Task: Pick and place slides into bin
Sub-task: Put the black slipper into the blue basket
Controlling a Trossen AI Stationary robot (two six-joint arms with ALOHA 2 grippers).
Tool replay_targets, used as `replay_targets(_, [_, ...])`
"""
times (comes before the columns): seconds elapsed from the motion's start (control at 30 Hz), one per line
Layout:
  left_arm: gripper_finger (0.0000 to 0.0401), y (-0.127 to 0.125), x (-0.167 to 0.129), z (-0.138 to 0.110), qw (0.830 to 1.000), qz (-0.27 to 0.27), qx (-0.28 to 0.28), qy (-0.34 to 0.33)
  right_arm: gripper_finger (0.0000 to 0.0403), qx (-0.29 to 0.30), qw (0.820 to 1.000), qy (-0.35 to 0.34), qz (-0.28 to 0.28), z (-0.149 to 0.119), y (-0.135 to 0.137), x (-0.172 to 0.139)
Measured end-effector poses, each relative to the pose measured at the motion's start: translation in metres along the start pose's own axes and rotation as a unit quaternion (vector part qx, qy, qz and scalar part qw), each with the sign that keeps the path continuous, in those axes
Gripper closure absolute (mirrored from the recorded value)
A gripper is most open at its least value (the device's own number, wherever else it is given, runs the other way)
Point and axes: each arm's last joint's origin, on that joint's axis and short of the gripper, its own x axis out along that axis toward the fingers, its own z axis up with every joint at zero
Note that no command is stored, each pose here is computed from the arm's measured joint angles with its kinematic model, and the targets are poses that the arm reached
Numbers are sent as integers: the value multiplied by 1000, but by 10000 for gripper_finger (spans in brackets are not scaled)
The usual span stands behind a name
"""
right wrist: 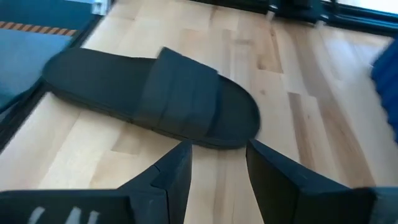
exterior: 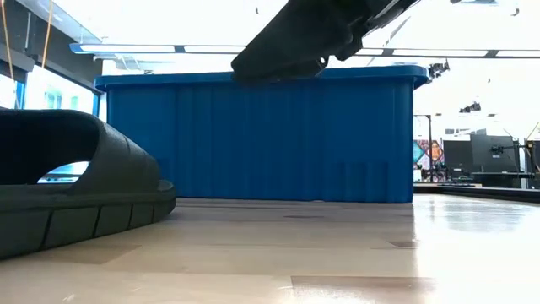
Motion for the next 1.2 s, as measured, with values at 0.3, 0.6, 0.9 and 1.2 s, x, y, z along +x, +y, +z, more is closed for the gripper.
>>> replay_targets(0.3, [273,-140,10,-17,992,112,50,16,261,64,995,35,-68,-9,-2,-1])
replay_targets(0.6, [262,-222,100,-63,995,96,-36,-4,261,54,995,4,-85,-2,-8,1])
replay_targets(0.9, [232,-217,150,-66,994,66,-72,-42,261,63,995,-7,-73,2,-27,6])
replay_targets(1.2, [218,-215,172,-55,993,63,-83,-56,261,64,997,7,-44,0,-32,8])
